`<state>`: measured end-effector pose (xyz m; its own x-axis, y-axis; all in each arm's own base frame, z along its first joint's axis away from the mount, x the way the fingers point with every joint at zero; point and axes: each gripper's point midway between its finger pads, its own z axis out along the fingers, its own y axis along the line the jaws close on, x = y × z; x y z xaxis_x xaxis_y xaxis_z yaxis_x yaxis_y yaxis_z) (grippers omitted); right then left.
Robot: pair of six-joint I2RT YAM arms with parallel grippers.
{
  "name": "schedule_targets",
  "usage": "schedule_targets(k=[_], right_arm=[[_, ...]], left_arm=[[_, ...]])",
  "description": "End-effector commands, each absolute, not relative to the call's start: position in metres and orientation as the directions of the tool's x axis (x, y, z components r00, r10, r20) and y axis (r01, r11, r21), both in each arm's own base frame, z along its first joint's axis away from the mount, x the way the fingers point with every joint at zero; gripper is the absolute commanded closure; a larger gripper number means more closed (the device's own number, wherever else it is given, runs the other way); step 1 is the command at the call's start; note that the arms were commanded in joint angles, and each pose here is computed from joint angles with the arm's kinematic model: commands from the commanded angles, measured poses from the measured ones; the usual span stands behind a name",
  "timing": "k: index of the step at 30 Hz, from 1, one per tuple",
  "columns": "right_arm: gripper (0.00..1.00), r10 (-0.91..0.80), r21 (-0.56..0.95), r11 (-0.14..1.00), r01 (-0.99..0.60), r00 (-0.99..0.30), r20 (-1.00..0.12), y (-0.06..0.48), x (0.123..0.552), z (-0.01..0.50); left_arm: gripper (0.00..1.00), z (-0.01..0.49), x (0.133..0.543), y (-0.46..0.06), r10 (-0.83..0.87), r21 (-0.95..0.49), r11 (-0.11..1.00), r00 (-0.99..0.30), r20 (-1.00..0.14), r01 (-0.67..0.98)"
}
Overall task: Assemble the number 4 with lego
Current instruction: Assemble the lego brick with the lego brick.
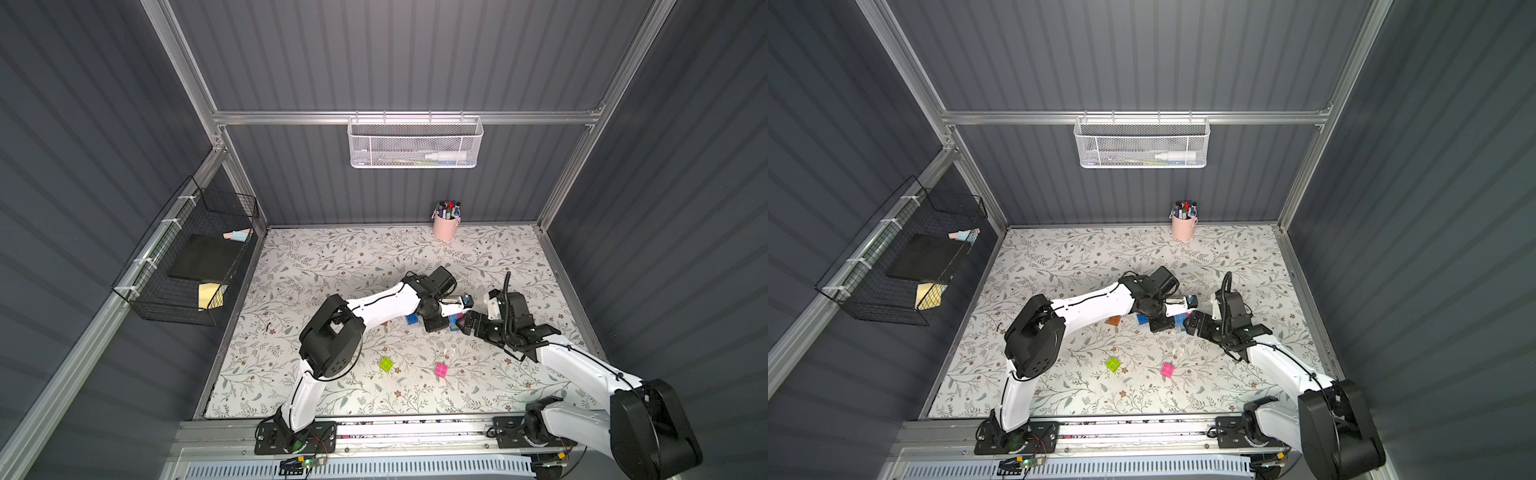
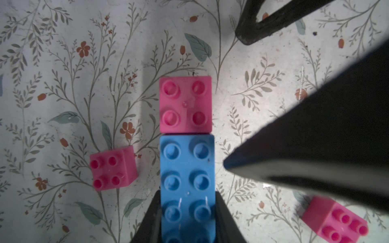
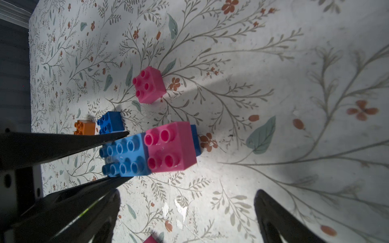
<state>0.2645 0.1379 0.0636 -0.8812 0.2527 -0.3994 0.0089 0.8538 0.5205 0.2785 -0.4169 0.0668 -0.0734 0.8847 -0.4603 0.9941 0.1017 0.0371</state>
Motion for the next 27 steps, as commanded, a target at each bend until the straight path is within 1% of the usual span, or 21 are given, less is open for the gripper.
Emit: schedule_targets(k=[1, 14, 23, 27], right_arm=[[0.01, 0.265, 0.513, 0.858, 0.0, -0.857, -0.441, 0.136, 0.277, 0.068], [0.02, 0.287, 0.512, 0.859, -0.009, -0.82, -0.496, 0.135, 0.29, 0.07], [0.03, 0.296, 0.501, 0.865, 0.024, -0.831, -0.471, 0.134, 0.295, 0.05], [0.03, 0.296, 0.533, 0.845, -0.027, -0.808, -0.51, 0.138, 0.292, 0.06]], left_arm=[[1.0, 0.057, 0.267, -0.415, 0.906, 0.002, 0.077, -0.069, -0.419, 0.997], [1.0, 0.056, 0.27, -0.416, 0.911, 0.005, 0.073, -0.065, -0.406, 0.997], [1.0, 0.052, 0.268, -0.415, 0.917, -0.007, 0.07, -0.067, -0.394, 0.998], [1.0, 0.053, 0.268, -0.415, 0.919, -0.008, 0.07, -0.067, -0.389, 0.998]])
